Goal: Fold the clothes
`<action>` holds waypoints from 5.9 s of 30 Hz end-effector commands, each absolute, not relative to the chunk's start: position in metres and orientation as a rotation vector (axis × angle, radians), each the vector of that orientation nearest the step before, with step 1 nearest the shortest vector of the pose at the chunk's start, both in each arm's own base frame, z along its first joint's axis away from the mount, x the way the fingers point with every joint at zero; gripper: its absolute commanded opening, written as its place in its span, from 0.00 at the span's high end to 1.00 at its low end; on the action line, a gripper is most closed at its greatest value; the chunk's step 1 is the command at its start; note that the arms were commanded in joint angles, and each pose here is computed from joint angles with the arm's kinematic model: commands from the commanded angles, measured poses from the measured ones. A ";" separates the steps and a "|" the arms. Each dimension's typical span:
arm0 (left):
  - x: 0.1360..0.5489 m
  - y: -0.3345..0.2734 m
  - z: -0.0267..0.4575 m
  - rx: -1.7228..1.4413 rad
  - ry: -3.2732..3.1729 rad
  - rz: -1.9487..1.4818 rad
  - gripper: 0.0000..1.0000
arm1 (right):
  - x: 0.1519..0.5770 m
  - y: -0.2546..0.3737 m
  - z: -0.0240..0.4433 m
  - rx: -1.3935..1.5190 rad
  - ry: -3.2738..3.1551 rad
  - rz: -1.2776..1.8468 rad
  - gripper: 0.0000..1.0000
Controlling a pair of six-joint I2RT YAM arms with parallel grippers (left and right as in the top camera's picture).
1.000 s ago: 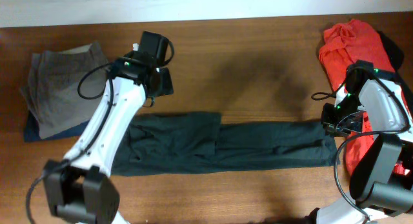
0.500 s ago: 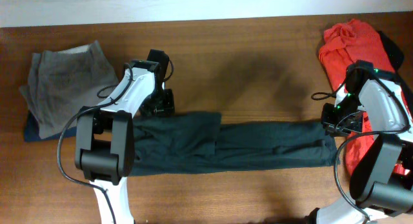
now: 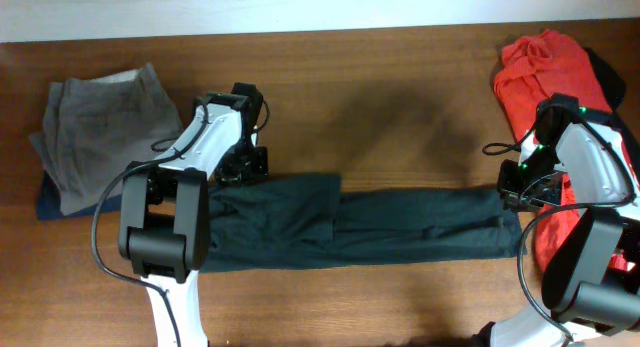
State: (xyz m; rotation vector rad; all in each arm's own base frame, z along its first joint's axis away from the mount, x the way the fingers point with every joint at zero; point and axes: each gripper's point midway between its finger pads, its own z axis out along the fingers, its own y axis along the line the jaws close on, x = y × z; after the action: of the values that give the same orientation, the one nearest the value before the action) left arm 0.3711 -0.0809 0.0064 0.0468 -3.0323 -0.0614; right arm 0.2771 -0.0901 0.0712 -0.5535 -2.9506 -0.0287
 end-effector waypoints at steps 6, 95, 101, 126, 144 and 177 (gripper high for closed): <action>0.388 -0.073 0.094 0.024 -3.176 -0.115 1.00 | 0.275 -0.090 0.073 -0.577 -2.953 -0.035 0.84; 0.458 -0.162 0.141 -0.186 -3.419 0.367 1.00 | 0.276 -0.089 0.073 -0.577 -2.953 -0.047 0.83; 0.461 -0.139 0.190 -0.135 -3.547 0.337 1.00 | 0.276 -0.089 0.073 -0.577 -2.952 -0.047 0.83; 0.344 -0.139 0.236 -0.277 -3.381 0.066 1.00 | 0.276 -0.089 0.073 -0.578 -2.952 -0.048 0.83; 0.276 -0.146 0.208 -0.208 -3.114 -0.008 1.00 | 0.275 -0.089 0.073 -0.578 -2.950 -0.049 0.83; 0.318 -0.239 0.070 -0.341 -3.288 0.131 0.99 | 0.274 -0.087 0.074 -0.578 -2.946 -0.060 0.80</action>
State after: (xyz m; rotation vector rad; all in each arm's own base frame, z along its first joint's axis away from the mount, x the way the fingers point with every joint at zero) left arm 0.3218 -0.2319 0.0875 -0.3508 -3.3343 0.0924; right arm 0.2759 -0.0864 0.0704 -0.5543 -2.9440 -0.0575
